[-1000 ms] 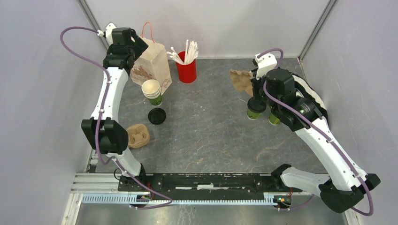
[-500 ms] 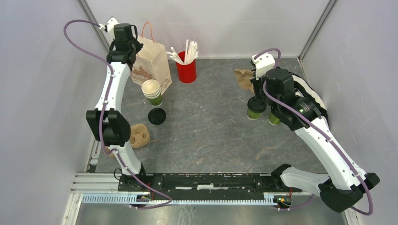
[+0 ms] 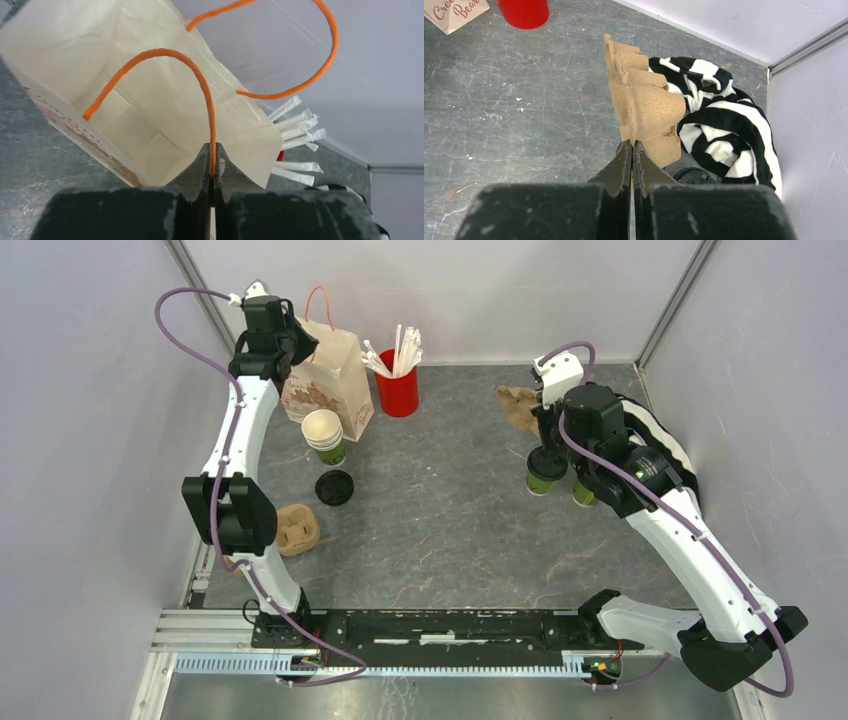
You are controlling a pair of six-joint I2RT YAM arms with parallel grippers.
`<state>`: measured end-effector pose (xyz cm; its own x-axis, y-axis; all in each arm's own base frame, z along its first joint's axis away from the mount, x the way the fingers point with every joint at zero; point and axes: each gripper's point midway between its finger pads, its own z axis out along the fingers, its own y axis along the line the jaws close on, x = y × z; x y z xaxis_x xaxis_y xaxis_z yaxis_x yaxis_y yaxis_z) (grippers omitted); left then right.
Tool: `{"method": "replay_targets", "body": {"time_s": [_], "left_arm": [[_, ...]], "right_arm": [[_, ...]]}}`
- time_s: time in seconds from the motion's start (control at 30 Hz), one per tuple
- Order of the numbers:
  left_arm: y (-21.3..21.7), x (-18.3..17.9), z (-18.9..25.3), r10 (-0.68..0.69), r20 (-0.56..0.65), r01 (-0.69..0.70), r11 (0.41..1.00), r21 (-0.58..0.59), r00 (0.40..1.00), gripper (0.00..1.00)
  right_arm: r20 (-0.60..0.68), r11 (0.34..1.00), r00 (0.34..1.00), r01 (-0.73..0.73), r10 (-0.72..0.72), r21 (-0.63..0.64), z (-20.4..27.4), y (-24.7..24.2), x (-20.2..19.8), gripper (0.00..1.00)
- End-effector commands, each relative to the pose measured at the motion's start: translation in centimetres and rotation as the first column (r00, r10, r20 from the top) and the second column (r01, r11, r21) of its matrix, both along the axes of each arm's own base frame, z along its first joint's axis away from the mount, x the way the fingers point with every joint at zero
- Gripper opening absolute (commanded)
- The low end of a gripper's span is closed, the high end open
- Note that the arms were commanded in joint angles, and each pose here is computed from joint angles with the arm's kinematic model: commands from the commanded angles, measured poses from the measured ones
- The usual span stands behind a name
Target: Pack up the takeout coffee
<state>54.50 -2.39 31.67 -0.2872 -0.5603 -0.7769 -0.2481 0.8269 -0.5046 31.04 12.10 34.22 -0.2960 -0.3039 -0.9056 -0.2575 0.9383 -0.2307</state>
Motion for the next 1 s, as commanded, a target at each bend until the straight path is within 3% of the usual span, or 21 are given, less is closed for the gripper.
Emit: {"method": "replay_targets", "body": {"time_s": [0.0,0.27,0.53,0.97], "left_arm": [[-2.7,-1.5,3.2,-0.135,0.091,0.142,0.987,-0.077,0.987,0.02],[-5.8,-3.1,3.2,-0.266,0.099,0.28,0.942,-0.184,0.959,0.02],[-6.9,-5.5,3.8,-0.333,0.116,0.351,0.915,-0.198,0.936,0.02],[-10.3,-8.7,2.5,-0.529,0.122,0.543,0.807,-0.234,0.84,0.02]], "right_arm": [[0.057,1.0,0.998,-0.015,0.013,0.028,1.8,0.4,0.4,0.0],[0.055,0.998,0.998,-0.032,0.029,0.056,1.8,0.8,0.0,0.0],[0.055,0.995,0.997,-0.051,0.047,0.082,1.8,0.9,-0.7,0.0],[0.046,0.977,0.997,-0.063,0.055,0.202,2.3,1.5,-1.9,0.0]]}}
